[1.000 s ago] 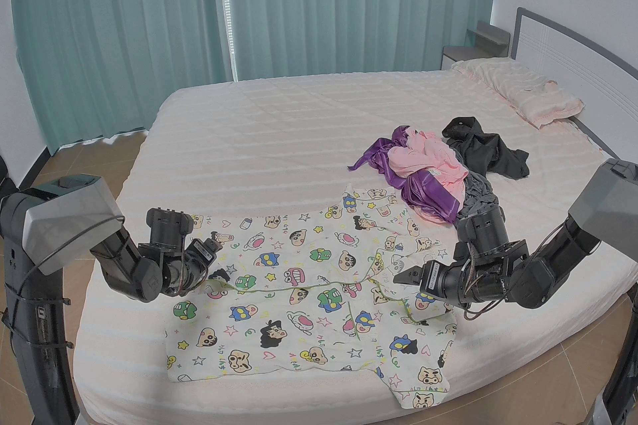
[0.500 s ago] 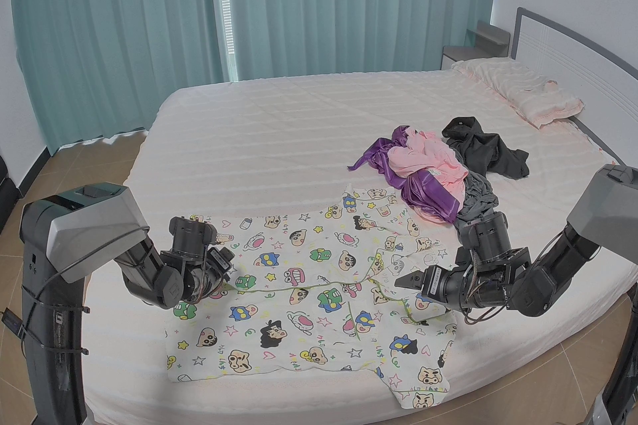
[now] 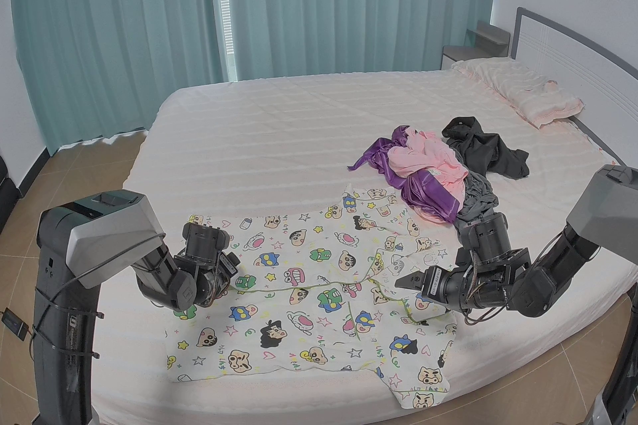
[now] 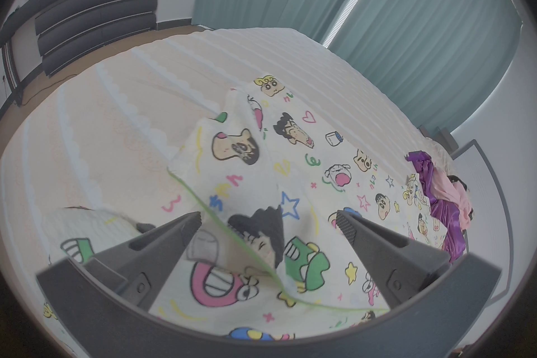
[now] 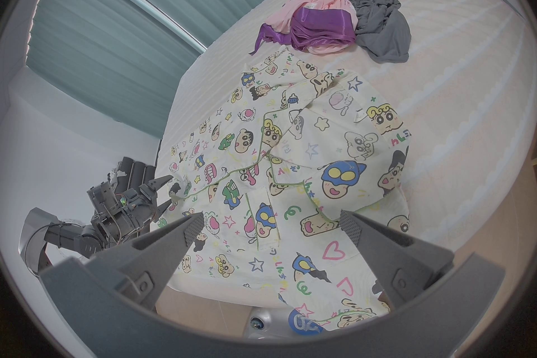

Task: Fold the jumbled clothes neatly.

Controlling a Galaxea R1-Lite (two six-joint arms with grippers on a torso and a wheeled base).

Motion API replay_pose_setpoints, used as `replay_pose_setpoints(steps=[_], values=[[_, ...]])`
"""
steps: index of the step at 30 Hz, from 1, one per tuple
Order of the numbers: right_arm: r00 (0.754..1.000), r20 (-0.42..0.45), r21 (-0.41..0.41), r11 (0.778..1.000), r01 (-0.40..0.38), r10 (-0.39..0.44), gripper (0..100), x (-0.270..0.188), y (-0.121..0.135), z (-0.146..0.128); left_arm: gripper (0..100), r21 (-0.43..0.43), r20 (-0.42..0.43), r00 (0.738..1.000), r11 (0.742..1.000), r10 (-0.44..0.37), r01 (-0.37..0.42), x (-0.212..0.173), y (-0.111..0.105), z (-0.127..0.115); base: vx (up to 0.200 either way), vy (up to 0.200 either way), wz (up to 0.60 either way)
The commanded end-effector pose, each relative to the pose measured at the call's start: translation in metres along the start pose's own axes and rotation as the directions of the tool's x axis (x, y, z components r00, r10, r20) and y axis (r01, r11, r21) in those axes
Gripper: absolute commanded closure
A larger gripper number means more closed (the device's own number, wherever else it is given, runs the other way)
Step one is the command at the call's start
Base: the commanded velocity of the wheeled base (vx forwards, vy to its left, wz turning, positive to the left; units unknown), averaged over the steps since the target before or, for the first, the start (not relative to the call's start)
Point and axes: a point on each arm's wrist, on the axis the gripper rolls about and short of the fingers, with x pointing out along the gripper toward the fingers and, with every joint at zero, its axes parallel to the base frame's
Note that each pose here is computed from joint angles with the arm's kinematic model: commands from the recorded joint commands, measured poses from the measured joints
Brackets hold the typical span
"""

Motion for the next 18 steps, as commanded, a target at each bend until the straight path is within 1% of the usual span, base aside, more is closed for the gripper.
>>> replay_pose_setpoints(steps=[1,5,6,8,11,16,18], values=[[1.000,0.000,0.001,1.000,-0.001,0.001,0,0.000,0.000,0.000,0,0.001,0.005,1.000,1.000,0.010,-0.010,0.008,-0.002,-0.002,0.000,0.000,0.00],[1.000,-0.002,0.000,1.000,-0.001,0.001,0,0.000,0.000,-0.001,0,-0.001,0.014,1.000,1.000,0.024,-0.024,0.009,-0.003,-0.001,0.000,0.000,0.00],[1.000,-0.003,0.000,1.000,0.000,0.000,0,0.000,0.000,-0.001,100,-0.004,0.023,0.999,0.999,0.034,-0.033,0.010,-0.002,-0.001,0.000,0.000,0.00],[1.000,-0.002,0.000,1.000,-0.001,0.001,0,0.000,0.000,-0.001,100,-0.003,0.033,0.998,0.999,0.048,-0.047,0.012,-0.001,-0.002,0.000,0.000,0.00],[1.000,-0.008,0.001,1.000,0.004,-0.004,0,0.000,-0.001,-0.002,100,-0.020,0.090,0.991,0.995,0.101,-0.100,0.015,0.006,0.005,0.000,0.000,0.00],[1.000,-0.008,0.000,1.000,0.004,-0.004,0,-0.001,-0.001,-0.003,100,-0.029,0.107,0.984,0.990,0.142,-0.140,0.010,0.016,0.015,0.000,0.000,0.00],[1.000,-0.007,-0.001,1.000,0.003,-0.003,0,-0.001,-0.001,-0.003,100,-0.015,0.105,0.983,0.989,0.150,-0.149,0.007,0.019,0.016,0.000,0.000,0.00]])
